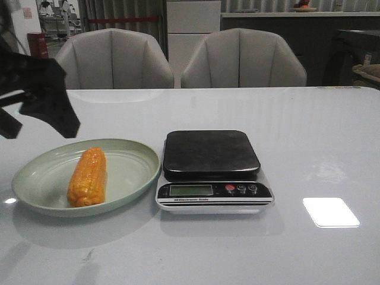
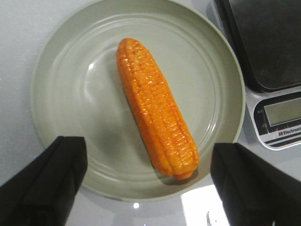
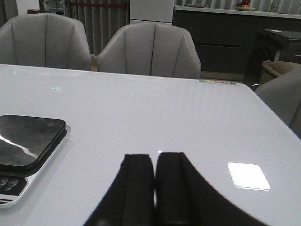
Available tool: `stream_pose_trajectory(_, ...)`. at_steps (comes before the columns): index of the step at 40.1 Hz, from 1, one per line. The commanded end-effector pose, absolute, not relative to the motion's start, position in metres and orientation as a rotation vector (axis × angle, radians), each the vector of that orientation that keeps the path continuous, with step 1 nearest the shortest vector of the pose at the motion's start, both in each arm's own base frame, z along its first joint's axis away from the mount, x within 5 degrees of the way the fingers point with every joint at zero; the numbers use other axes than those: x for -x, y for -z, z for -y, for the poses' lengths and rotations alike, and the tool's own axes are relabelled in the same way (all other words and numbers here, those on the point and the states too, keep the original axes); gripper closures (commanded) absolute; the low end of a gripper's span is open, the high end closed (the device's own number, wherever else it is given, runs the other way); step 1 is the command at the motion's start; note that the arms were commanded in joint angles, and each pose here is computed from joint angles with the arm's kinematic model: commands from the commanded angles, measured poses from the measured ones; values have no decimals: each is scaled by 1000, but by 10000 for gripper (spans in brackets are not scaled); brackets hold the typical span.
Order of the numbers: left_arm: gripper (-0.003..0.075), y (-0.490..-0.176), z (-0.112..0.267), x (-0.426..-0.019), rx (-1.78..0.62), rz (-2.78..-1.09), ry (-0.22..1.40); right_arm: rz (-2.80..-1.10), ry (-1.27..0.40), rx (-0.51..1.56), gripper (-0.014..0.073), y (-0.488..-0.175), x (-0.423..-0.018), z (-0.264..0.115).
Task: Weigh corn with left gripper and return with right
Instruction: 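Lower the left gripper over the corn cob on the plate and grasp it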
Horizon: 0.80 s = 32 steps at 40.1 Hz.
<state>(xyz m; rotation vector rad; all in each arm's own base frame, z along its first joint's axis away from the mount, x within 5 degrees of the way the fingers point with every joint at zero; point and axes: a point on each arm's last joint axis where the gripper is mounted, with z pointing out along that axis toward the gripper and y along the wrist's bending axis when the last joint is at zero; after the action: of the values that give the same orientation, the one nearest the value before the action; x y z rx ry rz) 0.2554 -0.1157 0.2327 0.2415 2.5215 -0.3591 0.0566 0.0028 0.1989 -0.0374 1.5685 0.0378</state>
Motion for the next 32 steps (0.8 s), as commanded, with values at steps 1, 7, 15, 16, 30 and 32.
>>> stream_pose_trajectory(1, 135, -240, 131, -270, -205, -2479, 411, -1477, -20, 39, 418, -205, -55, -2)
stream_pose_trajectory(7, 135, -221, 140, -286, -182, -2542, 402, -1477, -20, 39, 418, -205, -55, -2)
stream_pose_trajectory(15, 135, -202, 148, -301, -164, -2630, 402, -1477, -20, 39, 418, -205, -55, -2)
stream_pose_trajectory(16, 135, -200, 149, -302, -167, -2648, 399, -1477, -20, 39, 418, -205, -55, -2)
stream_pose_trajectory(30, 591, -192, 164, -314, -198, -2720, 409, -1477, -20, 39, 418, -205, -55, -2)
stream_pose_trajectory(32, 603, -200, 171, -317, -216, -2690, 424, -1477, -20, 39, 418, -205, -55, -2)
